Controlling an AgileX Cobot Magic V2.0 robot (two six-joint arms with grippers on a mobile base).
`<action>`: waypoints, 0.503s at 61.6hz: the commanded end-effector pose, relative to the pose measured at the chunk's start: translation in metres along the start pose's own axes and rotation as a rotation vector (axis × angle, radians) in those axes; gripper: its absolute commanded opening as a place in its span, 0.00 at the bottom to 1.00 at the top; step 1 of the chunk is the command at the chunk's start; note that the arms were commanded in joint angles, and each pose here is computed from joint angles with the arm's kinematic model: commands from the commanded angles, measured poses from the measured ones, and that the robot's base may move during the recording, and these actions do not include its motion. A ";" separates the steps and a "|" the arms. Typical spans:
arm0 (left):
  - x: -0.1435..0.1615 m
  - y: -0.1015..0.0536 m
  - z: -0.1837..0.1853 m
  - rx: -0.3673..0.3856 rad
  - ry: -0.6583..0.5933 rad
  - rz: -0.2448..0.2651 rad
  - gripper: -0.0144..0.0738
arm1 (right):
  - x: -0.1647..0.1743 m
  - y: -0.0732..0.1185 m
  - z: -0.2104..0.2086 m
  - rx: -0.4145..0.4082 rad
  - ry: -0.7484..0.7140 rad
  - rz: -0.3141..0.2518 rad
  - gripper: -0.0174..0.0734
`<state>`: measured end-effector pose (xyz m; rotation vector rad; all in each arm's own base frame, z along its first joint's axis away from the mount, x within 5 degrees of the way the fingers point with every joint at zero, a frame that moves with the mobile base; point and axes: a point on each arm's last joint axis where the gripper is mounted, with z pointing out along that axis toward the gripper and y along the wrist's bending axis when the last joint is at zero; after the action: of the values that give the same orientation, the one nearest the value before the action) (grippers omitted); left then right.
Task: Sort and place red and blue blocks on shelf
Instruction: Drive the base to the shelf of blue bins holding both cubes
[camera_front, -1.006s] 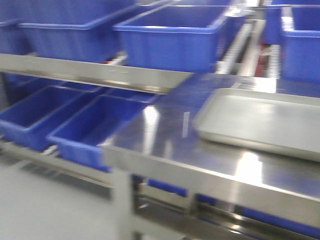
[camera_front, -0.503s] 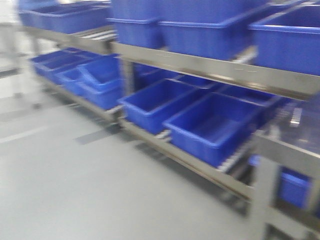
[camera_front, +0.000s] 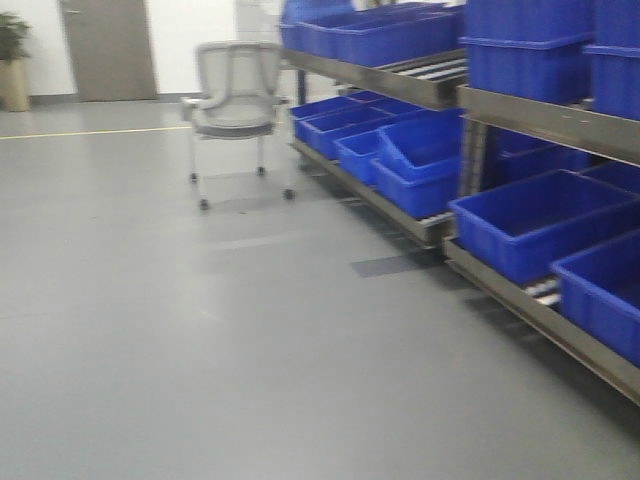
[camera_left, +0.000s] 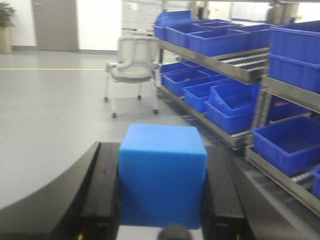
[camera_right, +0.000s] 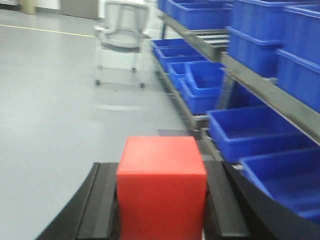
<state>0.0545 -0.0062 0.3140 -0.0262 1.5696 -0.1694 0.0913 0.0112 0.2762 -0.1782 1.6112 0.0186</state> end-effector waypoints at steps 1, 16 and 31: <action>-0.016 -0.002 -0.001 0.013 -0.109 -0.011 0.30 | -0.017 -0.001 -0.001 0.009 -0.115 -0.012 0.29; -0.016 -0.002 -0.001 0.013 -0.109 -0.011 0.30 | -0.017 -0.001 -0.001 0.009 -0.115 -0.012 0.29; -0.016 -0.002 -0.001 0.013 -0.109 -0.011 0.30 | -0.017 -0.001 -0.001 0.009 -0.115 -0.012 0.29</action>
<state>0.0545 -0.0062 0.3140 -0.0262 1.5696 -0.1694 0.0913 0.0112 0.2762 -0.1782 1.6112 0.0186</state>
